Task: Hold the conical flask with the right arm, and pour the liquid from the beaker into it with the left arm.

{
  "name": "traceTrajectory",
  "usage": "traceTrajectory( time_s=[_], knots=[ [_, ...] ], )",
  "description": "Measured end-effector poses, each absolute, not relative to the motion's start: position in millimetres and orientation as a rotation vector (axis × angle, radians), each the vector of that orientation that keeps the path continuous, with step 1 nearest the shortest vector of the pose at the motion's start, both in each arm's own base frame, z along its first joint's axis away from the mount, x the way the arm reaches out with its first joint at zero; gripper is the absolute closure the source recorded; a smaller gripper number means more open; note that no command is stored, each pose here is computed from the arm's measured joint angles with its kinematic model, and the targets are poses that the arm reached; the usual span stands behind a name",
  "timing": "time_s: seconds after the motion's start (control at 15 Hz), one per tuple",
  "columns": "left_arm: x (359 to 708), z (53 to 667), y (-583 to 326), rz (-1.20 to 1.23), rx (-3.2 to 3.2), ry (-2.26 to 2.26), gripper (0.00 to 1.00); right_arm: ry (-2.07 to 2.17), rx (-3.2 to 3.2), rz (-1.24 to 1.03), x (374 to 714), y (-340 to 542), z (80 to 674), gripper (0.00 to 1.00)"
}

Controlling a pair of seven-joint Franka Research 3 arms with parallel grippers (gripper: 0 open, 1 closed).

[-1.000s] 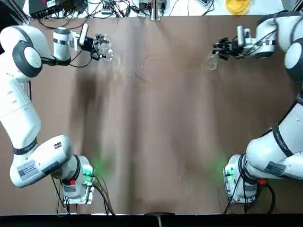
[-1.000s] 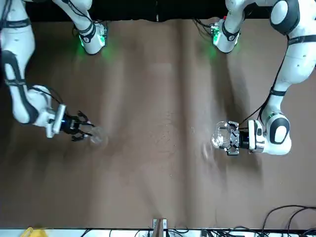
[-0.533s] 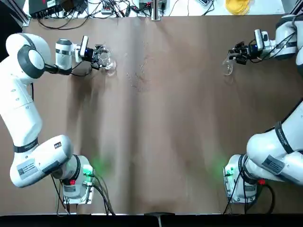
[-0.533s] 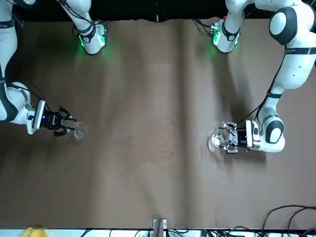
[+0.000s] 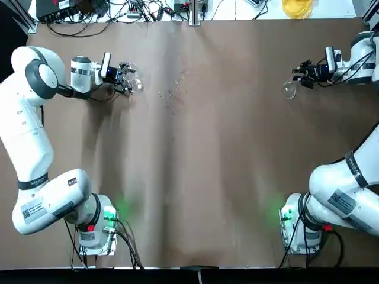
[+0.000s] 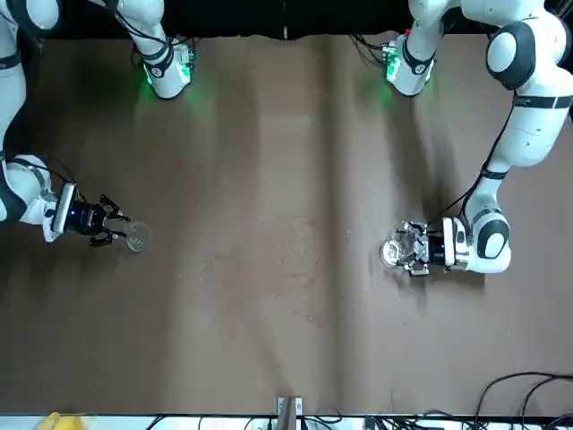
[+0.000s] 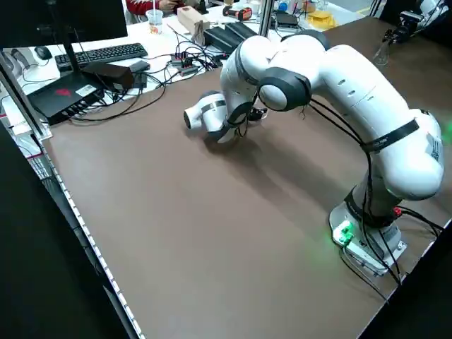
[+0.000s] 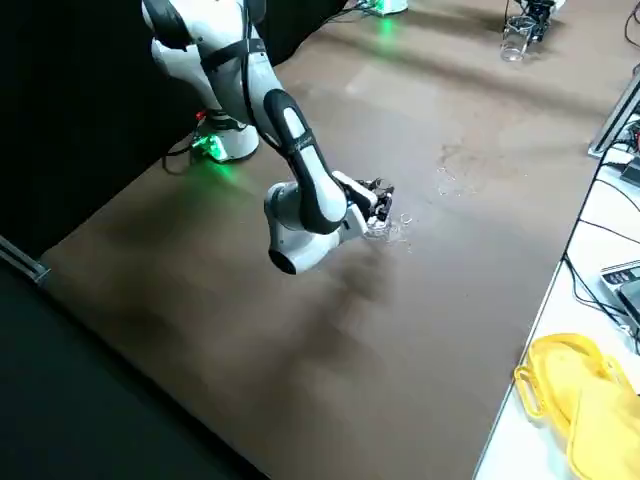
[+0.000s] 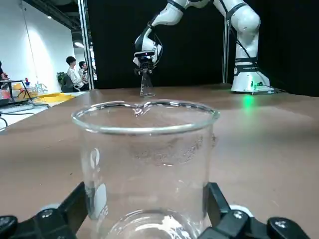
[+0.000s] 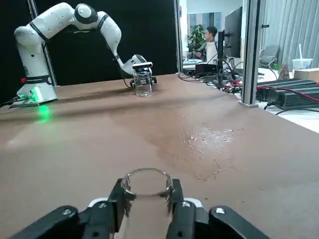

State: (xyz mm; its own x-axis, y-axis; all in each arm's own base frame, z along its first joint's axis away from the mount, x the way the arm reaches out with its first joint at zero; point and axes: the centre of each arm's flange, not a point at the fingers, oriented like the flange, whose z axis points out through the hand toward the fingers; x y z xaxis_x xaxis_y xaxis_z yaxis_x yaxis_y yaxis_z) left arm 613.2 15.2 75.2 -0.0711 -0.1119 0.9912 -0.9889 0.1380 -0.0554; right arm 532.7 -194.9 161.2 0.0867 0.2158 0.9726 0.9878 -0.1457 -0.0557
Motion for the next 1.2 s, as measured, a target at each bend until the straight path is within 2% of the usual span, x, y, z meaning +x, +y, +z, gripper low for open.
traceTrajectory(
  time_s=[0.27, 0.53, 0.87, 1.2],
  knots=[
    [613.5, 75.0, 16.4, 1.097, 1.163, -1.404, 0.00, -1.259, -1.508, -1.143, 535.7, -196.5, 162.9, 0.53],
    [615.0, 74.8, 25.7, 1.096, 1.181, -1.409, 0.01, -1.308, -1.507, -1.133, 541.6, -208.6, 172.7, 0.20],
    [615.0, 72.9, 41.3, 1.092, 1.212, -1.418, 0.00, -1.294, -1.527, -1.118, 543.1, -247.2, 197.3, 0.13],
    [625.8, 101.2, 82.8, 1.062, 1.308, -1.448, 0.00, -1.251, -1.629, -0.938, 577.8, -272.7, 264.3, 0.12]
  ],
)
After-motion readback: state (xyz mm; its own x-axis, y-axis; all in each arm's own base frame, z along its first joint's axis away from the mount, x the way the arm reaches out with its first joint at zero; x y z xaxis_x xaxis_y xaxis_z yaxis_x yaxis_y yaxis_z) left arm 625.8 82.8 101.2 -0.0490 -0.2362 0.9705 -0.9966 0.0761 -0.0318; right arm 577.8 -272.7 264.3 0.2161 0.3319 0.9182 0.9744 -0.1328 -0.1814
